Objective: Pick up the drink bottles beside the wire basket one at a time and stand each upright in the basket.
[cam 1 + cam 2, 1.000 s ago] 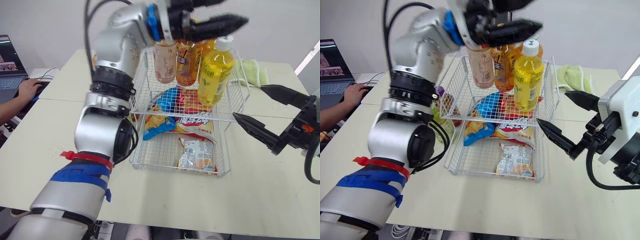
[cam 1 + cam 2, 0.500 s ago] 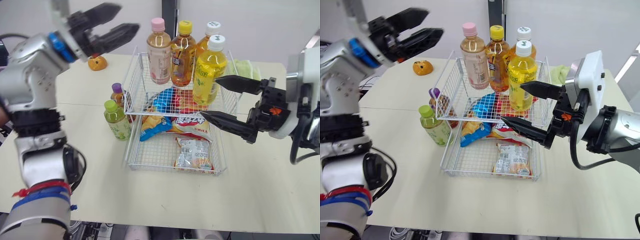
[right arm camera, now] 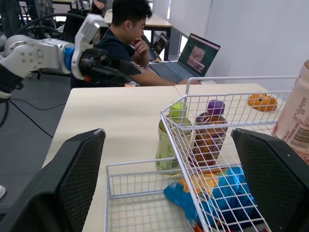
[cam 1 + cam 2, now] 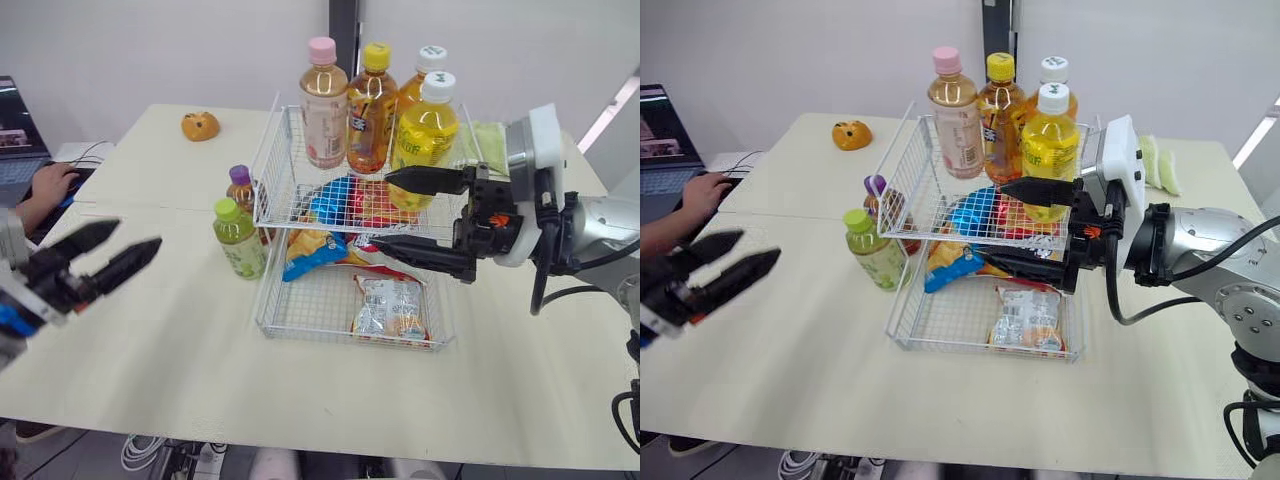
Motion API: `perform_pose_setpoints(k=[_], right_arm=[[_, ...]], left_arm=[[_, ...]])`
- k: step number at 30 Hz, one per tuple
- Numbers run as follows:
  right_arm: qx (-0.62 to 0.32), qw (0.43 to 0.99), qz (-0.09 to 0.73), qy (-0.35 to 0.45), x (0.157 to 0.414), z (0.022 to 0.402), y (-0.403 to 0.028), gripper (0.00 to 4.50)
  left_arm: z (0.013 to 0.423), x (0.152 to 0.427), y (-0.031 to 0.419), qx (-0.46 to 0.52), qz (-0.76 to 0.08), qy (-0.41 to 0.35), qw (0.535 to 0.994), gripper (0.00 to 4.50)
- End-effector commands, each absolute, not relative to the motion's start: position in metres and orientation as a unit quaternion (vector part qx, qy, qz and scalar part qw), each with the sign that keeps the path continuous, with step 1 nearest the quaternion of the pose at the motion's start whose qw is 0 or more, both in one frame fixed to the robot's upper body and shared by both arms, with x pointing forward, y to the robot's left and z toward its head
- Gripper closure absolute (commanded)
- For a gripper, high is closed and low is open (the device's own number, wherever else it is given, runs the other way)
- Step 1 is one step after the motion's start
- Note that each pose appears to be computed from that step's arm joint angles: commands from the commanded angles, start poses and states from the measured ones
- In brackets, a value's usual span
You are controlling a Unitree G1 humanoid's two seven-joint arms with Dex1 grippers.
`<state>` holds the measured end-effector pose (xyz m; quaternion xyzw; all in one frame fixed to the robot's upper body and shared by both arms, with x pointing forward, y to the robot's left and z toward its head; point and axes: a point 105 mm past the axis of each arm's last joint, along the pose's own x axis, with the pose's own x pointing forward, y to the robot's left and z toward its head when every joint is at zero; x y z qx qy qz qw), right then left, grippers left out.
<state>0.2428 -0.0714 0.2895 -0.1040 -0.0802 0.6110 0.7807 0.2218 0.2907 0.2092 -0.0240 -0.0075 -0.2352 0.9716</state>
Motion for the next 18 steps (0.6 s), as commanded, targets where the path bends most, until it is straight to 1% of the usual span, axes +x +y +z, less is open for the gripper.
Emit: perform_pose_setpoints(k=[1,3,5,9,11,14,18], right_arm=[[-0.119,0.777,0.610,-0.101,0.234,0.297,-0.078,0.00],[-0.120,0.777,0.609,-0.102,0.232,0.297,-0.080,0.00],[-0.122,0.778,0.608,-0.103,0.232,0.297,-0.081,0.00],[-0.125,0.781,0.603,-0.104,0.231,0.297,-0.082,0.00],[-0.125,0.783,0.600,-0.105,0.231,0.297,-0.083,0.00],[-0.127,0.787,0.594,-0.107,0.227,0.298,-0.083,0.00],[-0.132,0.794,0.583,-0.110,0.222,0.299,-0.086,0.00]], left_arm=[[0.217,0.202,0.281,-0.004,-0.233,-0.027,0.972,0.01],[0.212,0.197,0.278,0.001,-0.234,-0.018,0.972,0.01],[0.211,0.197,0.278,0.001,-0.228,-0.022,0.973,0.01],[0.214,0.214,0.268,0.016,-0.243,-0.042,0.969,0.01],[0.219,0.230,0.257,0.027,-0.251,-0.058,0.966,0.01],[0.224,0.262,0.242,0.045,-0.249,-0.082,0.964,0.01],[0.219,0.301,0.228,0.065,-0.231,-0.087,0.967,0.01]])
